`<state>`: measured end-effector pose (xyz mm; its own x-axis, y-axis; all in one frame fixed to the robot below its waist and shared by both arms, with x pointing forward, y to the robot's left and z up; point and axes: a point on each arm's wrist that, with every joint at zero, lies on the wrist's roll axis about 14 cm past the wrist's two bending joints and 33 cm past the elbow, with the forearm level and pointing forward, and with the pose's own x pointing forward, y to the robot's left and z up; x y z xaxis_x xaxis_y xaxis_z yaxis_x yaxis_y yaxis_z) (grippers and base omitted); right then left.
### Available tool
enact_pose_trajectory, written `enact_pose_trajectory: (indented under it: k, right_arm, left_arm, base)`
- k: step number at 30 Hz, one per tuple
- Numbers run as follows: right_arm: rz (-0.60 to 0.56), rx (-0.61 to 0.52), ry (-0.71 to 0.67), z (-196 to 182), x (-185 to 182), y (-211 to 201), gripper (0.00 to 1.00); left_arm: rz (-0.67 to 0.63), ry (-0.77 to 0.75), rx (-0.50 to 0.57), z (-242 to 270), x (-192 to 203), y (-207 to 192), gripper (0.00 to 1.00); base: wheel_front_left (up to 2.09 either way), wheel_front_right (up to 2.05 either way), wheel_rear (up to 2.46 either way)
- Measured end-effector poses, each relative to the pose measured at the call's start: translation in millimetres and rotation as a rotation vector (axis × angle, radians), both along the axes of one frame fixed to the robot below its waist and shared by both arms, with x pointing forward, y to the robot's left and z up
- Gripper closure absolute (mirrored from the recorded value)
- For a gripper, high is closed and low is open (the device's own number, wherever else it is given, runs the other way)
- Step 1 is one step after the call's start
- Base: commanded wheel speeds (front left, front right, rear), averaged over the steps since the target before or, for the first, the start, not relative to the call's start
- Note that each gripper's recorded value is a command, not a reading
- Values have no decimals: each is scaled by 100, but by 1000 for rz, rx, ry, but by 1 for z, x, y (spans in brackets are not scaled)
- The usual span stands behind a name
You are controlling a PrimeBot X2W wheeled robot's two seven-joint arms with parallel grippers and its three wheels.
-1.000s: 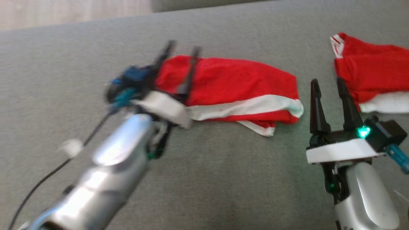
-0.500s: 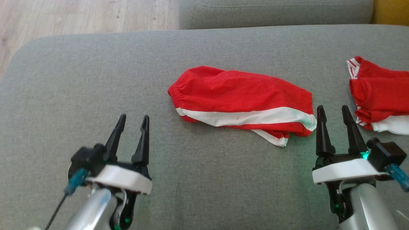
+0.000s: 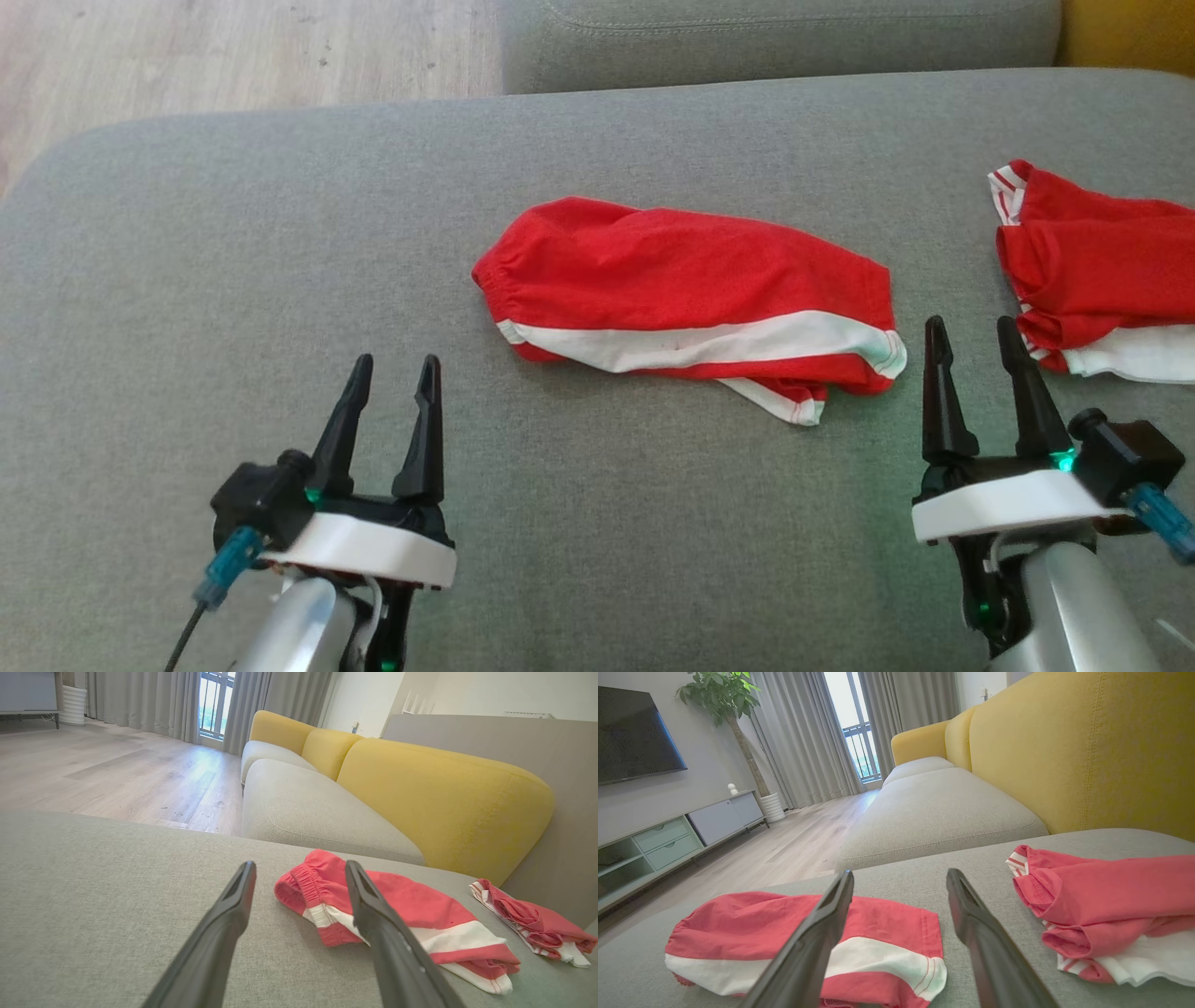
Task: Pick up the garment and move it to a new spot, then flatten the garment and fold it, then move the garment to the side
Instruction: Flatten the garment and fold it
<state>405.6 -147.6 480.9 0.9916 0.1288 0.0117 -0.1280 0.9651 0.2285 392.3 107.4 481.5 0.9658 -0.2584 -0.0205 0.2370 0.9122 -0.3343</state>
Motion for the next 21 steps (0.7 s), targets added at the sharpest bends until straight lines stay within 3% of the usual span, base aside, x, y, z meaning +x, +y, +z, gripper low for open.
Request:
enact_pose_trajectory:
  k: [10, 21]
  right_arm:
    - [-11, -1, 21, -9, 2, -4, 0]
    - [-23, -7, 54, -25, 19, -8, 0]
  left_arm:
    - [-66, 104, 13, -35, 0, -13, 0]
    - [-157, 260, 65, -74, 34, -34, 0]
  base:
    - [0, 0, 0]
    - [0, 0, 0]
